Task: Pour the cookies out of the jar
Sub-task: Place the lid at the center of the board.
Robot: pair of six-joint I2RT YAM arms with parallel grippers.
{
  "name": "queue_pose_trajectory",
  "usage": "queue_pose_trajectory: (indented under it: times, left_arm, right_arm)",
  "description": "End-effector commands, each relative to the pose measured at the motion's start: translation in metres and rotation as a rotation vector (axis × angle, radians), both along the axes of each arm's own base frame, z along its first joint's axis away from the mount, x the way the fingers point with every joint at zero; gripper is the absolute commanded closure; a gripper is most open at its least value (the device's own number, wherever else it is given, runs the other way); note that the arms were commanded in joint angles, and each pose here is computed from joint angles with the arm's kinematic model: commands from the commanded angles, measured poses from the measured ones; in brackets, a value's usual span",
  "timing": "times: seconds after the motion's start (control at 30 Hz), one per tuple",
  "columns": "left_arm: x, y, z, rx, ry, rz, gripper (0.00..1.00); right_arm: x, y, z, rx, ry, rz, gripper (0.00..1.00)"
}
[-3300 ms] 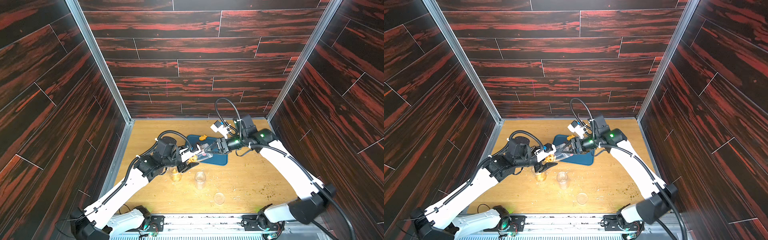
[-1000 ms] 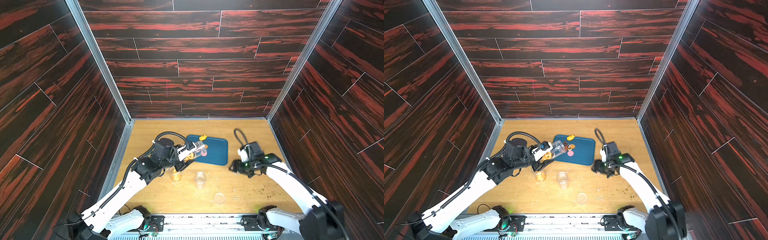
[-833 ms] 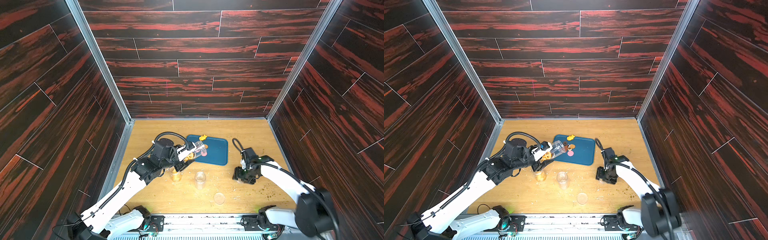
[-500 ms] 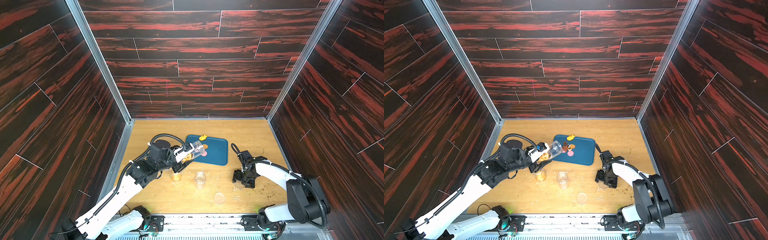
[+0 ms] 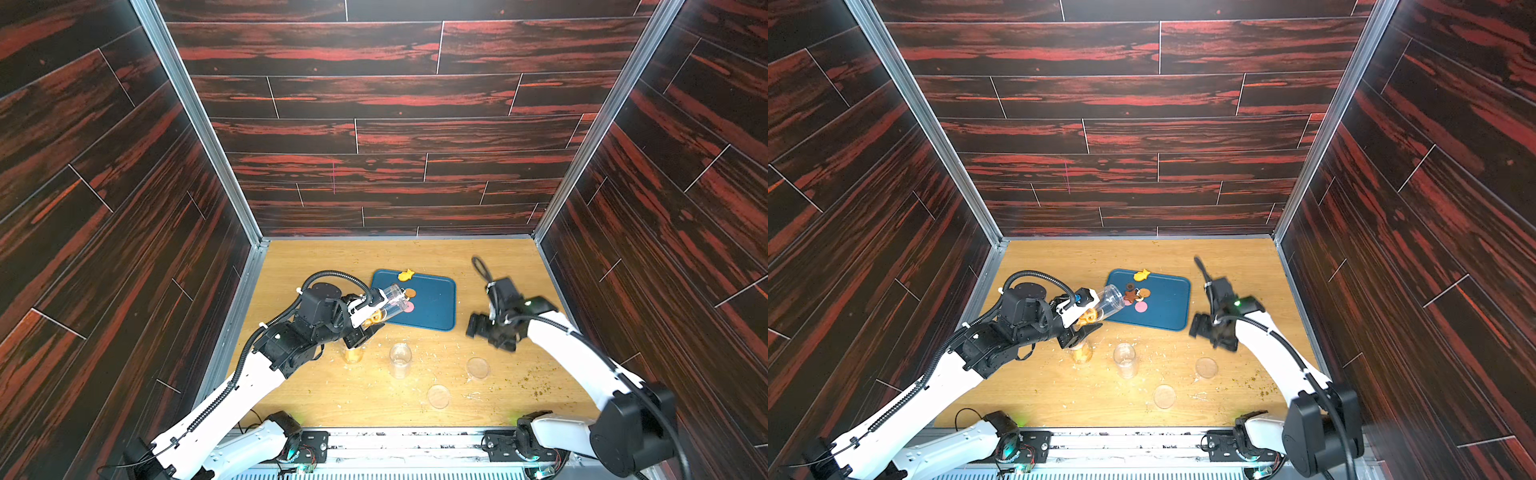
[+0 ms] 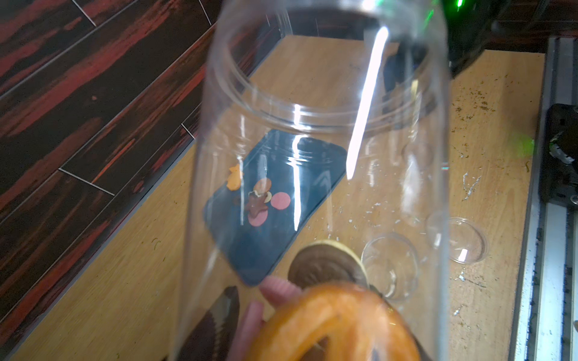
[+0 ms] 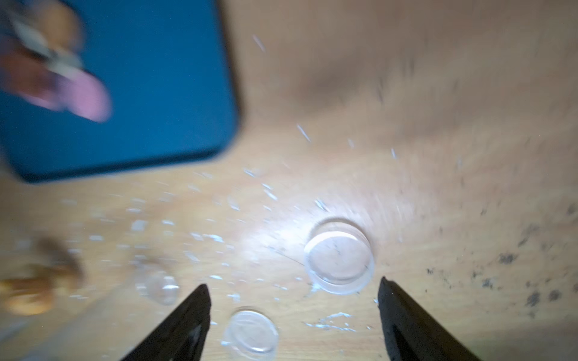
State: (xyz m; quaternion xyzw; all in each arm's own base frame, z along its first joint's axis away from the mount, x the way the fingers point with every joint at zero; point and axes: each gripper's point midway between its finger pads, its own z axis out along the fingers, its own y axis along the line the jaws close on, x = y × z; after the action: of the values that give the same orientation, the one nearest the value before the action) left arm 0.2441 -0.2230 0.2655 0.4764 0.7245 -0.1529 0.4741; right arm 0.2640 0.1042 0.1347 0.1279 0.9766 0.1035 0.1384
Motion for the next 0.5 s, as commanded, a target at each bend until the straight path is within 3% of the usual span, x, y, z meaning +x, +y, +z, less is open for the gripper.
queue_pose_trajectory:
  times: [0.0, 0.2, 0.47]
  left_arm:
    - [0.005, 0.004, 0.004, 0.021, -0.023, 0.024, 0.75]
    - [0.023, 0.016, 0.001, 0.096, -0.027, 0.127, 0.74]
    - [0.049, 0.026, -0.017, 0.243, -0.061, 0.19, 0.7]
  right_arm:
    - [0.019, 0.007, 0.027, 0.011, -0.063, 0.042, 0.13]
    - [0.059, 0.023, 0.09, 0.084, -0.258, 0.054, 0.14]
    - [0.085, 0.043, 0.131, 0.15, -0.339, 0.098, 0.14]
